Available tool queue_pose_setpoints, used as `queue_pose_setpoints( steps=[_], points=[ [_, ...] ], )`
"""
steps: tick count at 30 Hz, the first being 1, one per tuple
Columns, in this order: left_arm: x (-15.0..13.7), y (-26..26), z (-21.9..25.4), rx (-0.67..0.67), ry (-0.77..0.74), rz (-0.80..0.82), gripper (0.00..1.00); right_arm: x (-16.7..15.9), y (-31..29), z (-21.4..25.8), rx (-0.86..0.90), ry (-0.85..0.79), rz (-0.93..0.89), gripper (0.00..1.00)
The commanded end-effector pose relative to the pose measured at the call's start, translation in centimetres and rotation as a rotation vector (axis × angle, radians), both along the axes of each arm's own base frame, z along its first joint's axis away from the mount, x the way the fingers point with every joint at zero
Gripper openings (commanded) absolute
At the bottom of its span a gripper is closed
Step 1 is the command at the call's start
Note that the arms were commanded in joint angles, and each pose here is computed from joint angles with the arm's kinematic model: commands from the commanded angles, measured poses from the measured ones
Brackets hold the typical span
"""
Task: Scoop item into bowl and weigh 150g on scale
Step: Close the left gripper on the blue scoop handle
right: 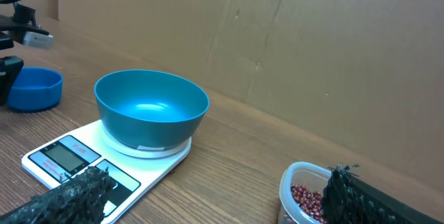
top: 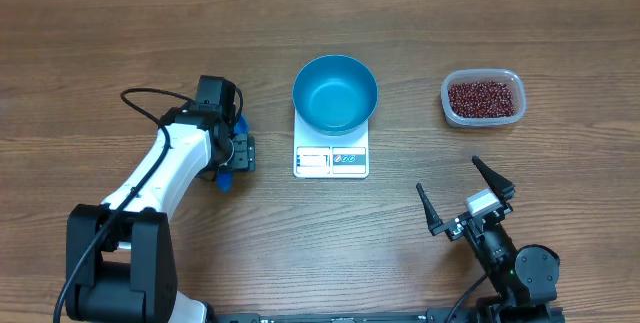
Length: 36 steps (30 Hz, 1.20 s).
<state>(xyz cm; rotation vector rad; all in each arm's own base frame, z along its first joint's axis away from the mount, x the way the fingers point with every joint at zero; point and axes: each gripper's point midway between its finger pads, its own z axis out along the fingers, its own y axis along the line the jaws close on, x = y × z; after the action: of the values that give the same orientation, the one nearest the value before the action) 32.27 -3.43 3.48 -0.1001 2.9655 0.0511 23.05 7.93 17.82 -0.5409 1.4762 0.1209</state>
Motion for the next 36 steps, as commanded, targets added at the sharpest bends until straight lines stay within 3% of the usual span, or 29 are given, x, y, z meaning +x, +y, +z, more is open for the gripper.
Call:
queue_pose_setpoints(
  steps=[1, 36],
  points=[
    [0.26, -0.17, -0.25, -0.007, -0.008, -0.02, 0.72, 0.04, -0.02, -0.2, 0.004, -0.001, -0.004, 1.0],
    [1.05, -0.14, -1.01, -0.002, -0.021, -0.014, 0.31, 0.04, -0.02, -0.2, 0.004, -0.001, -0.004, 1.0]
  ],
)
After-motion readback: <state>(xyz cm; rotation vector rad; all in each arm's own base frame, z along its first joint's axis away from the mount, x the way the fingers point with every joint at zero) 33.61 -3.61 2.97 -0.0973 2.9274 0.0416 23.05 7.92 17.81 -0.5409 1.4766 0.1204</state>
